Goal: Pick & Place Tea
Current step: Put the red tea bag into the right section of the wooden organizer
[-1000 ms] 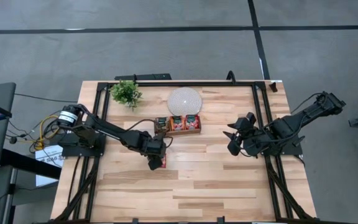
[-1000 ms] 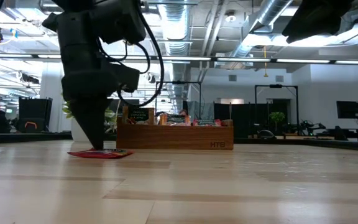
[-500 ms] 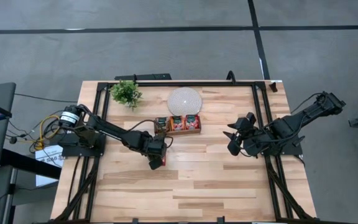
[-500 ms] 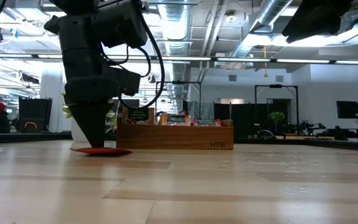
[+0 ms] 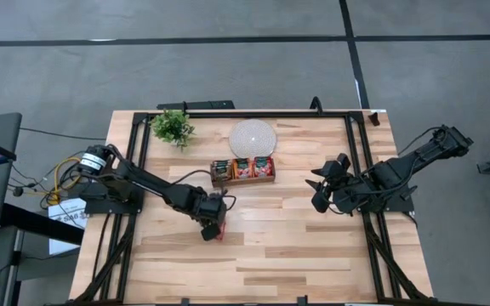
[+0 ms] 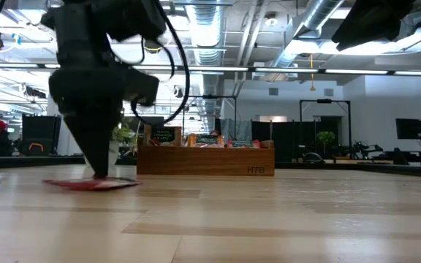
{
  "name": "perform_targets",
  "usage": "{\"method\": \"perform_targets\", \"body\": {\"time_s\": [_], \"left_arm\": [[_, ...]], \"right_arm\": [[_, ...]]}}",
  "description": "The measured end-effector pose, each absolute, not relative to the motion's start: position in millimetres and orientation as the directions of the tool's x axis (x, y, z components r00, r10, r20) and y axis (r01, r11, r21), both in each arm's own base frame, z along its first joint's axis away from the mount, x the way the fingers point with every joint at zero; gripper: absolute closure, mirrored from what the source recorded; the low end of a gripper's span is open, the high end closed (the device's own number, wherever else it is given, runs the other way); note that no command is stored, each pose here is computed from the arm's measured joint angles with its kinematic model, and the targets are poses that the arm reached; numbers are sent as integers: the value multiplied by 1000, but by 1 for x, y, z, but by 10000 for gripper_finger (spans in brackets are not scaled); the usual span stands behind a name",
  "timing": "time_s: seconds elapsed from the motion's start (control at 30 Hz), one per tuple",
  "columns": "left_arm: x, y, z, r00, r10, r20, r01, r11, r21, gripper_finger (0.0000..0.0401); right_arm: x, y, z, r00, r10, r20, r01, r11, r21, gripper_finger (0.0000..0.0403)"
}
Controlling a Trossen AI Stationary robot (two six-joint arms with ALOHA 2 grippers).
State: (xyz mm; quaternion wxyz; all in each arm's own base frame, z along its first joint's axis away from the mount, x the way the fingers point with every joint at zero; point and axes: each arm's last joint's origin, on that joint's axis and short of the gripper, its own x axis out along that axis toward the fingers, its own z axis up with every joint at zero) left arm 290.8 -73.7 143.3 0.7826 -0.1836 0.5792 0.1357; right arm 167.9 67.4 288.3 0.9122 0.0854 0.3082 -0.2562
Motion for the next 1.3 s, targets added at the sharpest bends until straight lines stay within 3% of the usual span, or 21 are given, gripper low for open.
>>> {"method": "perform_targets", "body": {"time_s": [0.6,0.87,1.3], "left_arm": [[297,-82,157,346,-3,-938,-421,893,-158,401],[308,-83,195,469,6,-883,-384,902,-197,401],[316,-81,230,528,136,-838,-334,941,-57,401]], "right_arm": [[168,67,288,679,-415,-606,513,858,-13,239],[168,67,288,681,-413,-605,513,858,-9,236],[177,65,290,698,-422,-579,501,865,-27,241]]}}
